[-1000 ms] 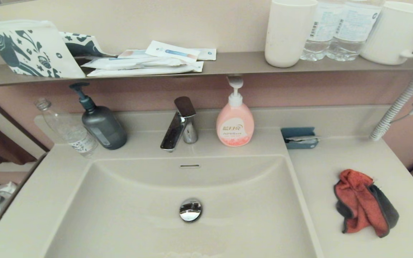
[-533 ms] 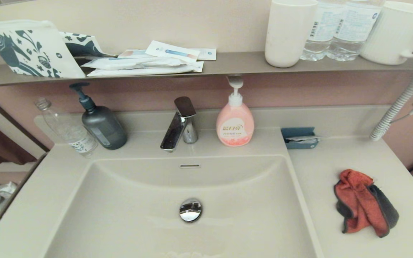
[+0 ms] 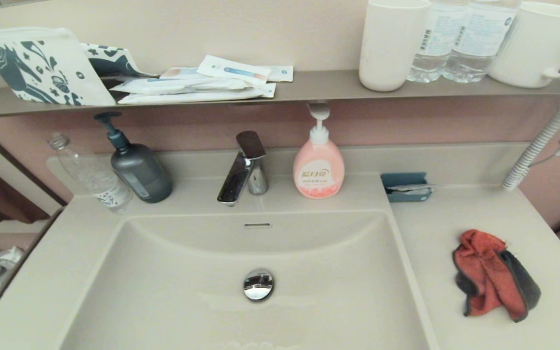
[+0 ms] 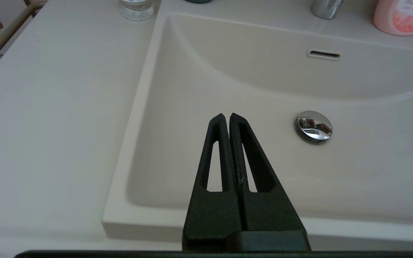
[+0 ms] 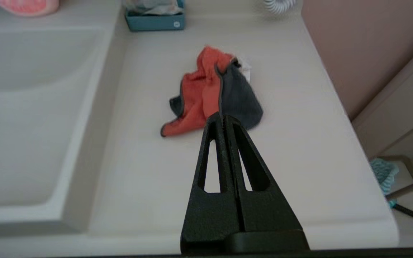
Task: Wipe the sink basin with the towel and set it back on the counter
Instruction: Pick up the cloth
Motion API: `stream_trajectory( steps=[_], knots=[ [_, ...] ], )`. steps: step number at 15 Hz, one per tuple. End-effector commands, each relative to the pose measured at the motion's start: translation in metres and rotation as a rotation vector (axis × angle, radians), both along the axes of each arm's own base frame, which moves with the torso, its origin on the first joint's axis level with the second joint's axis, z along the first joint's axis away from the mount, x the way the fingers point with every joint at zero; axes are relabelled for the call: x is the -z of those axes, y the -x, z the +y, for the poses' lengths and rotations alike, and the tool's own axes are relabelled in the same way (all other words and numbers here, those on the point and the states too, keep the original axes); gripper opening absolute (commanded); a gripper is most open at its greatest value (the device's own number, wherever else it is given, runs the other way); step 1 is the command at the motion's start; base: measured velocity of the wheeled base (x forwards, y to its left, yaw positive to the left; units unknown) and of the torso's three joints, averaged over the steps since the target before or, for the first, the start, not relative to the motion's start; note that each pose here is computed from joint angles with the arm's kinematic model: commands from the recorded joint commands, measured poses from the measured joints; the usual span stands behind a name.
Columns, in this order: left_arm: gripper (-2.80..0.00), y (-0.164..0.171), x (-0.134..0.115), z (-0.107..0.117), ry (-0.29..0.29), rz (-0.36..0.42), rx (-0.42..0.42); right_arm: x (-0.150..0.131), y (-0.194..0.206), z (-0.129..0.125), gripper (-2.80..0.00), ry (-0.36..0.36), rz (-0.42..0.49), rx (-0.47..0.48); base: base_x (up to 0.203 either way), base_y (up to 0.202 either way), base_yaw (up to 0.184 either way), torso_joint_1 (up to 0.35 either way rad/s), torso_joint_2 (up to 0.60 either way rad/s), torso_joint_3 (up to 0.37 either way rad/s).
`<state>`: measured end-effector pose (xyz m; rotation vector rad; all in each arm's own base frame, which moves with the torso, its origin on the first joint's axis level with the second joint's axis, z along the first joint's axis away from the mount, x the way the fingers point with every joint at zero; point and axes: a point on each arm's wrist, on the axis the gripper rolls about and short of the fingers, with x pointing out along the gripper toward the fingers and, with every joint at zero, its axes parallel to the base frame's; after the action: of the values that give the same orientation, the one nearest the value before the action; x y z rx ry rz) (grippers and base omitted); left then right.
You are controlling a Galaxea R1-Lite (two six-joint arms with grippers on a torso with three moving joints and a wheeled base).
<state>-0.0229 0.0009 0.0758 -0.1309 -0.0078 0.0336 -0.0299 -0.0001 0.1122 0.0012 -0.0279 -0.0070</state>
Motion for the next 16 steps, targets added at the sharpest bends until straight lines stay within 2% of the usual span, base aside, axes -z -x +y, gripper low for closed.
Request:
stream_trajectory(
  steps=[1, 4, 9, 13, 16],
  knots=[
    [-2.8, 0.0, 0.0, 0.0, 0.001, 0.001, -0.001, -0.019, -0.008, 0.0, -2.8, -0.001, 0.052, -0.001, 0.0, 0.0, 0.0, 0.0, 0.0, 0.0],
    [-2.8, 0.0, 0.0, 0.0, 0.001, 0.001, -0.001, -0.051, -0.034, -0.001, -2.8, -0.014, 0.168, 0.036, 0.0, 0.0, 0.0, 0.0, 0.0, 0.0],
    [-2.8, 0.0, 0.0, 0.0, 0.001, 0.002, -0.001, -0.084, -0.114, -0.003, -2.8, -0.035, 0.384, 0.115, 0.0, 0.0, 0.0, 0.0, 0.0, 0.0],
    [-2.8, 0.0, 0.0, 0.0, 0.001, 0.001, 0.0, -0.079, -0.184, -0.019, -2.8, -0.038, 0.579, 0.217, 0.0, 0.0, 0.0, 0.0, 0.0, 0.0],
    [-2.8, 0.0, 0.0, 0.0, 0.001, 0.001, 0.0, -0.064, -0.218, -0.027, -2.8, -0.032, 0.683, 0.212, 0.0, 0.0, 0.0, 0.0, 0.0, 0.0]
  ],
)
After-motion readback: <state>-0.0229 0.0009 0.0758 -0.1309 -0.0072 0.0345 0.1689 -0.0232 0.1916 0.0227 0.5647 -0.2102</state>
